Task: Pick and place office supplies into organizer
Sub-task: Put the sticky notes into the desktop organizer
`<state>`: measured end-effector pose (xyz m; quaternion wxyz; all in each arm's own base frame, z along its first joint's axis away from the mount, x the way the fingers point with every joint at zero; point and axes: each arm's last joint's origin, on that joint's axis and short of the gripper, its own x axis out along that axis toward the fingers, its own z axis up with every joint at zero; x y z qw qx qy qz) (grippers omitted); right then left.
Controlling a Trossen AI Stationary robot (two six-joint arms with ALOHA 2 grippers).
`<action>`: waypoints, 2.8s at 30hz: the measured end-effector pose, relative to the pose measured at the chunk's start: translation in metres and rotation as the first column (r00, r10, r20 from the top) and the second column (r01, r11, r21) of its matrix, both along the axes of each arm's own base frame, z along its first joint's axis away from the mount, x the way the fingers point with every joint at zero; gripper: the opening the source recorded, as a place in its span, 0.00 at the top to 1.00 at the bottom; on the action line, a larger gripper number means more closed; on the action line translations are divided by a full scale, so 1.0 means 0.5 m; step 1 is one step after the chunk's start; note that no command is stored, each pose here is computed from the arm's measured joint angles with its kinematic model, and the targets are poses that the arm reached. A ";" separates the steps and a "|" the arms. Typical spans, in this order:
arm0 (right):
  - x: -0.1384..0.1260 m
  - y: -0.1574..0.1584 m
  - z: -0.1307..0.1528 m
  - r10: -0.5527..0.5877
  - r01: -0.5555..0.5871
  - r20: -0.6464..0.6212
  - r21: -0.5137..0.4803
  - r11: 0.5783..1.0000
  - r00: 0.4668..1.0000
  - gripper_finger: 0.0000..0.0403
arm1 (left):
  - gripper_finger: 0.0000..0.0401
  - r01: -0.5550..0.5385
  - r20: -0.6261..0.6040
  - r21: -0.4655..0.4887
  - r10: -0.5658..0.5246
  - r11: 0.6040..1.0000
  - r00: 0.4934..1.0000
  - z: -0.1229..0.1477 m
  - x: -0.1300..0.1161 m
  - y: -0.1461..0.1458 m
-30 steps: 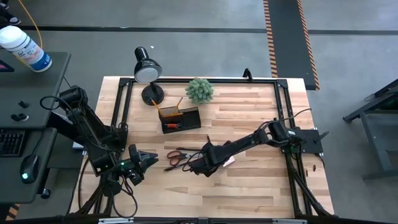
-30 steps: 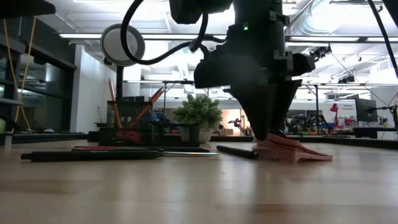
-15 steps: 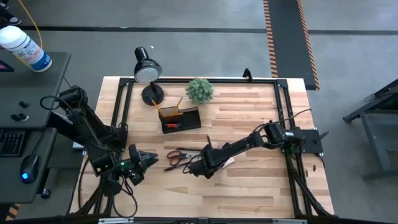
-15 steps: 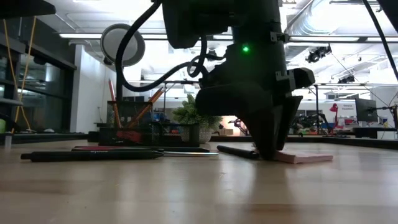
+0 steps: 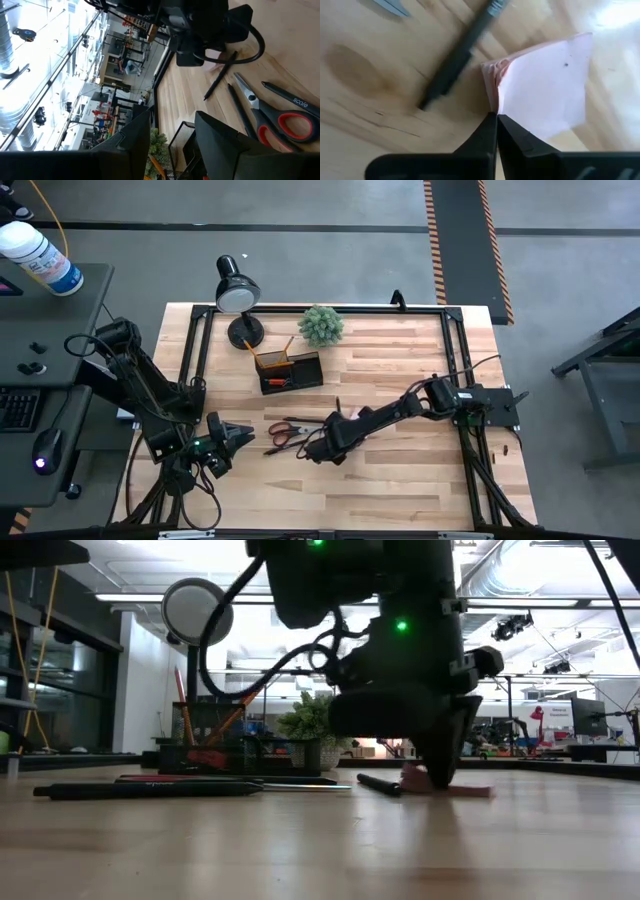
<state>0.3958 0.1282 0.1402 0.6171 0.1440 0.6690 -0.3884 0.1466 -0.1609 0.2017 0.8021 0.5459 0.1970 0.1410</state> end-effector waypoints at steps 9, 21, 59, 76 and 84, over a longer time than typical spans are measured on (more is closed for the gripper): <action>-0.009 0.023 0.040 0.037 -0.039 -0.038 -0.052 0.998 0.999 1.00 | 0.64 0.000 0.000 0.000 0.000 1.000 1.000 0.000 0.000 0.000; 0.009 0.043 0.109 0.064 -0.062 0.052 -0.052 0.997 0.997 1.00 | 0.64 0.000 0.000 0.000 0.000 1.000 1.000 0.000 0.000 0.000; 0.000 -0.082 -0.017 0.120 -0.095 -0.141 0.171 0.981 0.983 0.77 | 0.64 0.002 -0.003 0.000 -0.002 1.000 1.000 0.000 0.000 0.000; -0.003 -0.033 -0.012 0.284 -0.279 -0.145 0.053 0.959 0.948 1.00 | 0.64 0.002 -0.007 0.006 -0.002 1.000 1.000 -0.001 -0.001 0.001; 0.011 0.028 0.078 0.386 -0.390 -0.072 -0.064 0.919 0.920 1.00 | 0.64 0.002 -0.007 0.005 -0.002 1.000 1.000 -0.001 -0.001 0.001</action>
